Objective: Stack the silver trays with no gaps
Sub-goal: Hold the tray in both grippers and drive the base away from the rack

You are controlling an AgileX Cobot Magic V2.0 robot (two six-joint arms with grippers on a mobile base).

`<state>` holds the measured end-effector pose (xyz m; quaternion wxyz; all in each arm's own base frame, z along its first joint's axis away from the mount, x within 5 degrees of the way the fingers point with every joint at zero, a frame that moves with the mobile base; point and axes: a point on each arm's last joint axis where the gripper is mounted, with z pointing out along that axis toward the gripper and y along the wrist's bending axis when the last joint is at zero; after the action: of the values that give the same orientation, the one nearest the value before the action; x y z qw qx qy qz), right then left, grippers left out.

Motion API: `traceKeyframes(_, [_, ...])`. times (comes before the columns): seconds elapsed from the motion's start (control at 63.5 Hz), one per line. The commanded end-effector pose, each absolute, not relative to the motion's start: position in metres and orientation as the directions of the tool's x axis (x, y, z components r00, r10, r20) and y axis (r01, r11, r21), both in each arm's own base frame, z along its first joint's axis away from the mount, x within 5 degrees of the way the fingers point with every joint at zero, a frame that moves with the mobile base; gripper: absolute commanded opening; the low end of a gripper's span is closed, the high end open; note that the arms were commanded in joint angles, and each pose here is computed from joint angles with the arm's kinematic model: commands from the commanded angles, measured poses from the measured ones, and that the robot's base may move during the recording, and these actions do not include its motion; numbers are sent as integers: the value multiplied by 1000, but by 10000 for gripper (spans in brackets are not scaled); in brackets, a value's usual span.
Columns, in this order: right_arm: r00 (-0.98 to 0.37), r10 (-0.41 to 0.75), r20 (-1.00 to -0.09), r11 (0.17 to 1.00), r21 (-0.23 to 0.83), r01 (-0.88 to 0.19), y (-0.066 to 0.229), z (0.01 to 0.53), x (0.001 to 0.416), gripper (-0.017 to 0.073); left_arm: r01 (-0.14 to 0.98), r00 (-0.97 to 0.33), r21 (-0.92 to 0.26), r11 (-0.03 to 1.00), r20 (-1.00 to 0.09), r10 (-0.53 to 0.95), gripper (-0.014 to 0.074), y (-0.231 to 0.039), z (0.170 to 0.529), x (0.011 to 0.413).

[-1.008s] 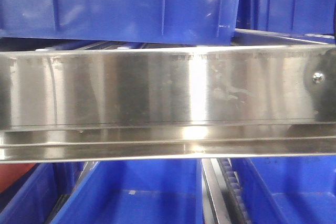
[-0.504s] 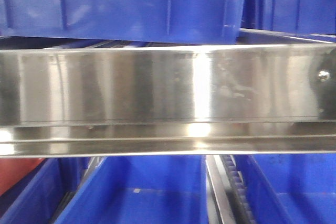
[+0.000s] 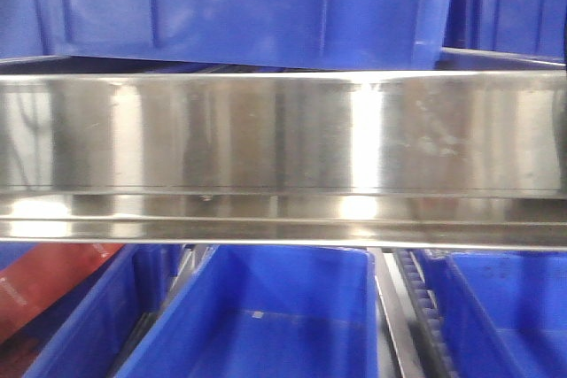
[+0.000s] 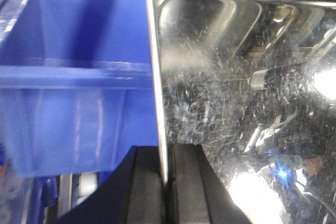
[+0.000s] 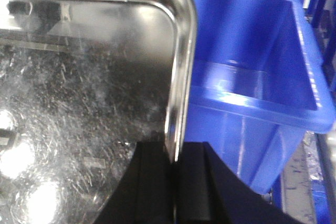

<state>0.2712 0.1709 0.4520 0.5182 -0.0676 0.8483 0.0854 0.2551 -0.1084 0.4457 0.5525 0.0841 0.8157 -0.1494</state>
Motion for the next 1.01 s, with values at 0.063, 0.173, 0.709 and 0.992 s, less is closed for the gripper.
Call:
traceKeyframes(0.063, [-336, 32, -941, 929, 153, -338, 188, 468, 268, -69, 356, -316, -222, 908, -943, -107, -19, -117, 459, 250])
traceKeyframes(0.173, [-336, 32, -941, 929, 153, -338, 188, 468, 268, -69, 356, -316, -222, 908, -943, -107, -19, -117, 459, 250])
traceKeyframes(0.709, [-336, 32, -941, 929, 153, -338, 188, 468, 268, -69, 356, -316, -222, 908, -943, -107, -19, -117, 459, 250])
traceKeyframes(0.992, [-336, 32, -941, 929, 153, -338, 188, 468, 268, -69, 356, -316, -222, 908, -943, -107, -19, -117, 459, 250])
